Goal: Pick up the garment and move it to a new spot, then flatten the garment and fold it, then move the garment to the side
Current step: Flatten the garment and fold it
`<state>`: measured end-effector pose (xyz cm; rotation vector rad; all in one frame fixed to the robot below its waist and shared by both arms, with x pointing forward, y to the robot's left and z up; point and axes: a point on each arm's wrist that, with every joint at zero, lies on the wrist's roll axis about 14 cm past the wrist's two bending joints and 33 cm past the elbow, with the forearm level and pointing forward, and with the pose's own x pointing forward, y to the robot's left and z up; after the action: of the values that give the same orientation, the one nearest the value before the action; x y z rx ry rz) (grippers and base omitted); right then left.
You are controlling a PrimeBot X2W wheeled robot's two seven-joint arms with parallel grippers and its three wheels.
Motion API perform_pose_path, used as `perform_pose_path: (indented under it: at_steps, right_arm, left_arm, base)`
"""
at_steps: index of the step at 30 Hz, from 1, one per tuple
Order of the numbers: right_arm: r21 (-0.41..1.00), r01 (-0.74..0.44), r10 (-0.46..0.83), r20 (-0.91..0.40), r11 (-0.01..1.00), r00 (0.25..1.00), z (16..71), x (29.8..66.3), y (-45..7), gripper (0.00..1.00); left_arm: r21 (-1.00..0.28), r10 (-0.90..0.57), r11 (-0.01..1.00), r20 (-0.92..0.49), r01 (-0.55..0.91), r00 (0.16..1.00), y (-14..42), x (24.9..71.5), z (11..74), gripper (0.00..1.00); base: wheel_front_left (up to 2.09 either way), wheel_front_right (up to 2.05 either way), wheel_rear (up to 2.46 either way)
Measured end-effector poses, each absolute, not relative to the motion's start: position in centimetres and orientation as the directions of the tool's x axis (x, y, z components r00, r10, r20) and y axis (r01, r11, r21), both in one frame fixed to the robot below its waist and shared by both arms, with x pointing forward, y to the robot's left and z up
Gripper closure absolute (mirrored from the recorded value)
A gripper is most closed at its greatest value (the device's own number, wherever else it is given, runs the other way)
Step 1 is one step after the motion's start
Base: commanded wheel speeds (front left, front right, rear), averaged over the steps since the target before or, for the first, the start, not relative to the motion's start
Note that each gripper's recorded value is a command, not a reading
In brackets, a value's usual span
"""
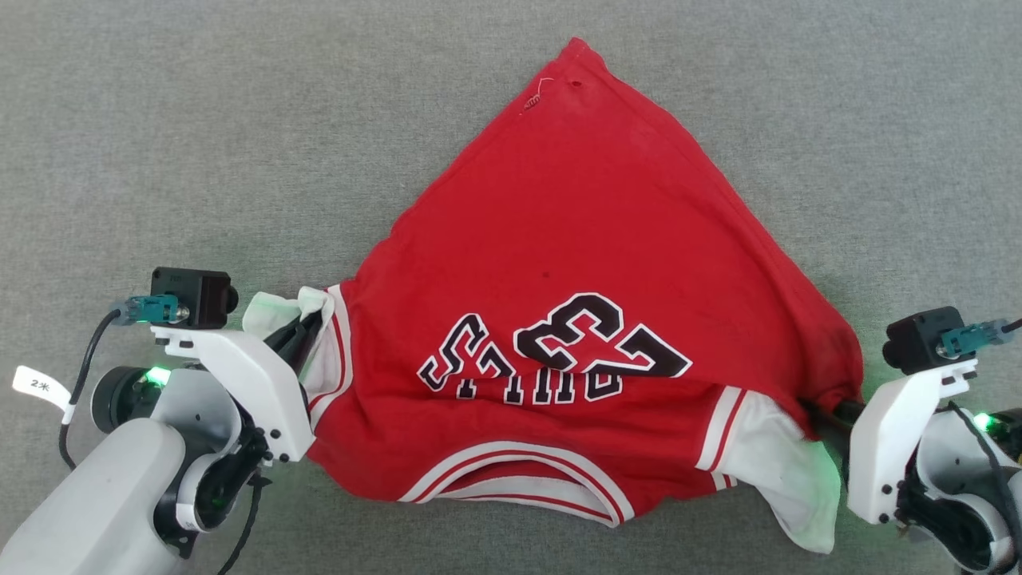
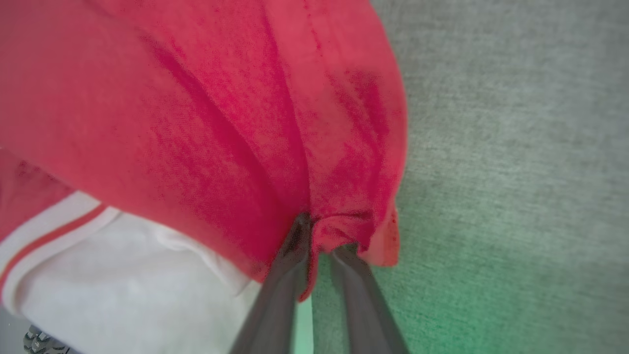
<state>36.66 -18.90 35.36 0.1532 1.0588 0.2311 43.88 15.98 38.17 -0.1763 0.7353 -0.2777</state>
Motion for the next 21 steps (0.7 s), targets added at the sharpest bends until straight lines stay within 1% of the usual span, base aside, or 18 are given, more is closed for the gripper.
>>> perform_pose_path:
  at_steps: [5,6,7,9,10,11,12,13,17,18,21]
  right_arm:
    - [0.24,-0.137,0.276,-0.796,0.961,0.539,37.2,37.7,-18.4,0.0]
    - [0.24,-0.137,0.276,-0.796,0.961,0.539,37.2,37.7,-18.4,0.0]
    - [0.232,-0.15,0.276,-0.762,0.961,0.586,38.7,38.5,-18.4,0.0]
    - [0.219,-0.17,0.277,-0.708,0.961,0.65,40.9,39.9,-18.4,0.0]
    - [0.212,-0.182,0.279,-0.683,0.96,0.675,42.0,40.4,-18.3,0.0]
    - [0.212,-0.182,0.279,-0.683,0.96,0.675,42.0,40.4,-18.3,0.0]
    - [0.197,-0.208,0.287,-0.638,0.958,0.715,43.7,41.3,-17.9,0.0]
    - [0.185,-0.221,0.288,-0.614,0.958,0.735,44.6,41.9,-17.7,0.0]
    - [0.137,-0.27,0.301,-0.525,0.953,0.796,47.3,44.8,-16.8,0.0]
    - [0.137,-0.27,0.301,-0.525,0.953,0.796,47.3,44.8,-16.8,0.0]
    - [0.12,-0.311,0.33,-0.465,0.943,0.821,48.8,47.3,-15.4,0.0]
  left_arm:
    - [-0.256,-0.3,0.951,-0.639,0.172,0.708,16.5,43.2,38.3,1.0]
    - [-0.256,-0.3,0.951,-0.639,0.172,0.708,16.5,43.2,38.3,1.0]
    - [-0.26,-0.299,0.951,-0.637,0.166,0.71,16.6,43.0,38.5,1.0]
    - [-0.255,-0.287,0.954,-0.636,0.156,0.716,17.0,42.8,38.6,1.0]
    - [-0.255,-0.284,0.955,-0.638,0.151,0.716,17.1,42.6,38.6,1.0]
    - [-0.255,-0.284,0.955,-0.638,0.151,0.716,17.1,42.6,38.6,1.0]
    - [-0.258,-0.282,0.955,-0.641,0.145,0.714,17.2,42.2,38.6,1.0]
    - [-0.259,-0.282,0.955,-0.639,0.145,0.715,17.2,42.1,38.7,1.0]
    - [-0.266,-0.279,0.955,-0.639,0.134,0.717,17.3,41.8,38.6,1.0]
    - [-0.266,-0.279,0.955,-0.639,0.134,0.717,17.3,41.8,38.6,1.0]
    - [-0.271,-0.278,0.954,-0.638,0.129,0.718,17.3,41.8,38.6,1.0]
  base:
    - [0.0,0.0,0.0]
    - [0.0,0.0,0.0]
    - [0.0,0.0,0.0]
    - [0.0,0.0,0.0]
    - [0.0,0.0,0.0]
    - [0.0,0.0,0.0]
    - [0.0,0.0,0.0]
    - [0.0,0.0,0.0]
    - [0.0,0.0,0.0]
    - [0.0,0.0,0.0]
    - [0.0,0.0,0.0]
